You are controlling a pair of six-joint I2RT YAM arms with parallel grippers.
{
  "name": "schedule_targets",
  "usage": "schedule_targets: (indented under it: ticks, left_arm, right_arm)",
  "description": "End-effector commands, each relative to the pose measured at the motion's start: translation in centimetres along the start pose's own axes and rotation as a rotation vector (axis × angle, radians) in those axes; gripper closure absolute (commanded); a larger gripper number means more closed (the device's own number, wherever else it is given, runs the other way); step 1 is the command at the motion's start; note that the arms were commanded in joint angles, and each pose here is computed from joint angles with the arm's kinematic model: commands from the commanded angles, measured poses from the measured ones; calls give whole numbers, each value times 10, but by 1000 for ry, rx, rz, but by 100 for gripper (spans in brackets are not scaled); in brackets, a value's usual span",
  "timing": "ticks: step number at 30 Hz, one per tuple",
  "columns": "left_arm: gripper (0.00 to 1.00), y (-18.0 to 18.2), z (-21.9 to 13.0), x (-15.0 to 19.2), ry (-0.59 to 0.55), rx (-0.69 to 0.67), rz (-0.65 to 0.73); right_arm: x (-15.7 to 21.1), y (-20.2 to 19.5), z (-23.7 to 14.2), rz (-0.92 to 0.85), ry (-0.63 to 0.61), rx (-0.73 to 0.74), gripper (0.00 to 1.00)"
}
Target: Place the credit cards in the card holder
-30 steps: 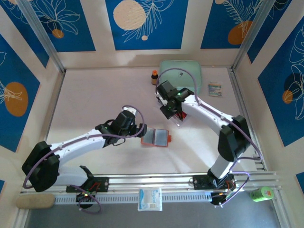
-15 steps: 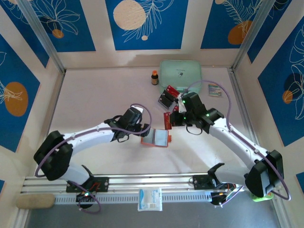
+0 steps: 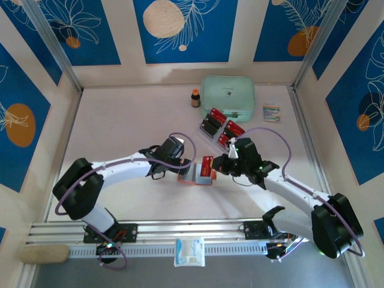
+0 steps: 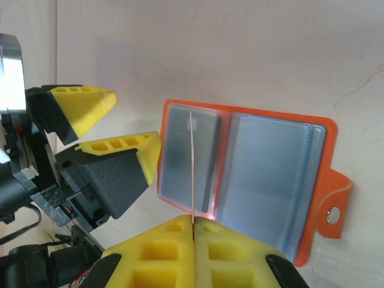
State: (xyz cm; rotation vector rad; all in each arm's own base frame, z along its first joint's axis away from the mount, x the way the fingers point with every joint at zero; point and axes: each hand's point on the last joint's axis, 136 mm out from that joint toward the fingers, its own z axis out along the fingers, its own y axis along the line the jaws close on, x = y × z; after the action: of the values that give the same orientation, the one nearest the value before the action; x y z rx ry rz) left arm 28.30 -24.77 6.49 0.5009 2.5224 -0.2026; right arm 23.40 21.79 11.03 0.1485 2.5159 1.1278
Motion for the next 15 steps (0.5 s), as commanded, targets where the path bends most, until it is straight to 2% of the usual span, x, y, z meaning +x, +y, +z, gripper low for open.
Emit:
schedule_targets:
  ticks: [1, 9, 15]
  left_arm:
    - [0, -3, 2, -3, 6, -13, 33]
    - [0, 1, 7, 5, 25, -35, 44]
    - [0, 5, 12, 14, 40, -52, 46]
  right_arm:
    - [-5, 12, 3, 2, -39, -56, 100]
    - [-3, 4, 7, -7, -60, 25, 100]
    - [-2, 1, 15, 10, -55, 4, 100]
